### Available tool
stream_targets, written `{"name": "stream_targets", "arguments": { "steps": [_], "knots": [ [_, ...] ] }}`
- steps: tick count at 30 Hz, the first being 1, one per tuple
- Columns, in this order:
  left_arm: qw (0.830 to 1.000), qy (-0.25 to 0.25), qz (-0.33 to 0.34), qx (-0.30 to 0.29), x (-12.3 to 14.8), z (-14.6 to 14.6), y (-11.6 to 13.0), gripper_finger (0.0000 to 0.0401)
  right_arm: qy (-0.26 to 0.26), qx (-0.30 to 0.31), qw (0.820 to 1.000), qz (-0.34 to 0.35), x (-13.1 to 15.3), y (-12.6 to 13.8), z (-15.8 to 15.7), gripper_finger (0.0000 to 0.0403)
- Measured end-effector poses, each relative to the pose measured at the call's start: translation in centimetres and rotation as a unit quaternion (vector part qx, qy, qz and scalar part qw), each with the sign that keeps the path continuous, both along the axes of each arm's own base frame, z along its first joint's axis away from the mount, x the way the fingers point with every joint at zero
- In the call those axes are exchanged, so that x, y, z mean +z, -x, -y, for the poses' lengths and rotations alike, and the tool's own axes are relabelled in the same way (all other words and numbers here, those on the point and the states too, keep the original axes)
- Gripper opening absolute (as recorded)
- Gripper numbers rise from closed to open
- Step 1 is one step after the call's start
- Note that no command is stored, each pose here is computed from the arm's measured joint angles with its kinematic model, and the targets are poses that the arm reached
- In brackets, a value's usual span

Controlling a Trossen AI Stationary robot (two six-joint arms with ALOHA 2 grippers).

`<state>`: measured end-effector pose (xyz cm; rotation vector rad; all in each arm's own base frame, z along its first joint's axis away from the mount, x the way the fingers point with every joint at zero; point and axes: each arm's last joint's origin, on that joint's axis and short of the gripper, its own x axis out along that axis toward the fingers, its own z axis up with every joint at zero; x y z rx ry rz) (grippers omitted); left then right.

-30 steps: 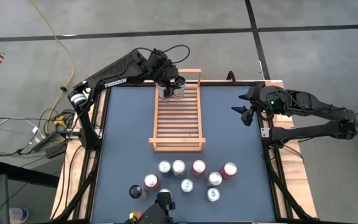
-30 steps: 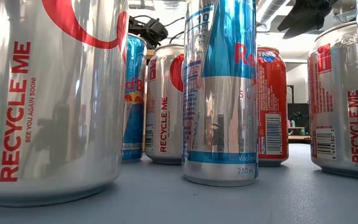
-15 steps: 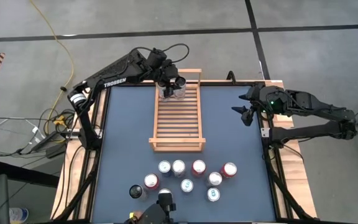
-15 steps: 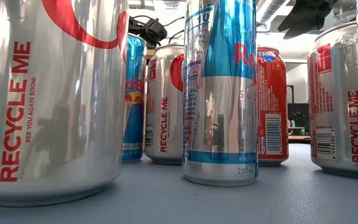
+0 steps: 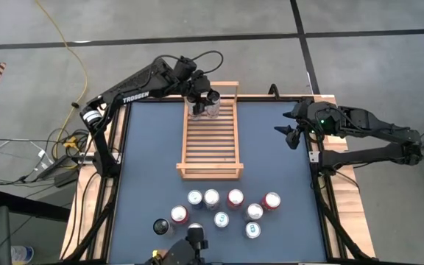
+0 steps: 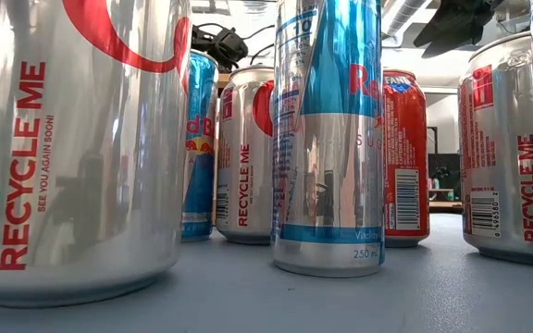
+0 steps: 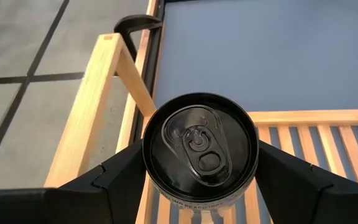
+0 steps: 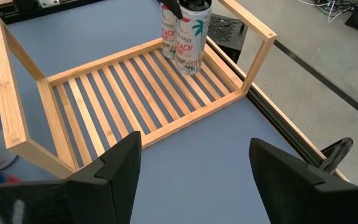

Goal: Place canned beverage on shelf
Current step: Put the right white soda can on the shelf aligned with the other white soda can

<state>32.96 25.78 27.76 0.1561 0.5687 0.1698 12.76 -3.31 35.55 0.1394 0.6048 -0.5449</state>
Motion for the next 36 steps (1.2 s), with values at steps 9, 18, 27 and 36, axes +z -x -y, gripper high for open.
{"name": "stream_targets", "arguments": {
  "steps": [9,18,27,36],
  "knots": [
    [1.0,-0.004,-0.005,-0.006,-0.1,0.2,-0.1,0.0249,-0.001,0.001,1.0,0.0,0.0,0.0,0.0,0.0271],
    [1.0,-0.01,-0.004,-0.003,0.0,0.2,-0.1,0.0249,-0.001,0.001,1.0,0.0,0.0,0.0,0.0,0.0271],
    [1.0,-0.012,-0.007,0.014,-1.8,0.4,0.0,0.0249,-0.001,0.001,1.0,0.0,0.0,0.0,0.0,0.0271],
    [1.0,-0.013,-0.001,0.022,-1.4,0.3,0.0,0.0249,-0.001,0.001,1.0,0.0,0.0,0.0,0.0,0.0271]
  ]
}}
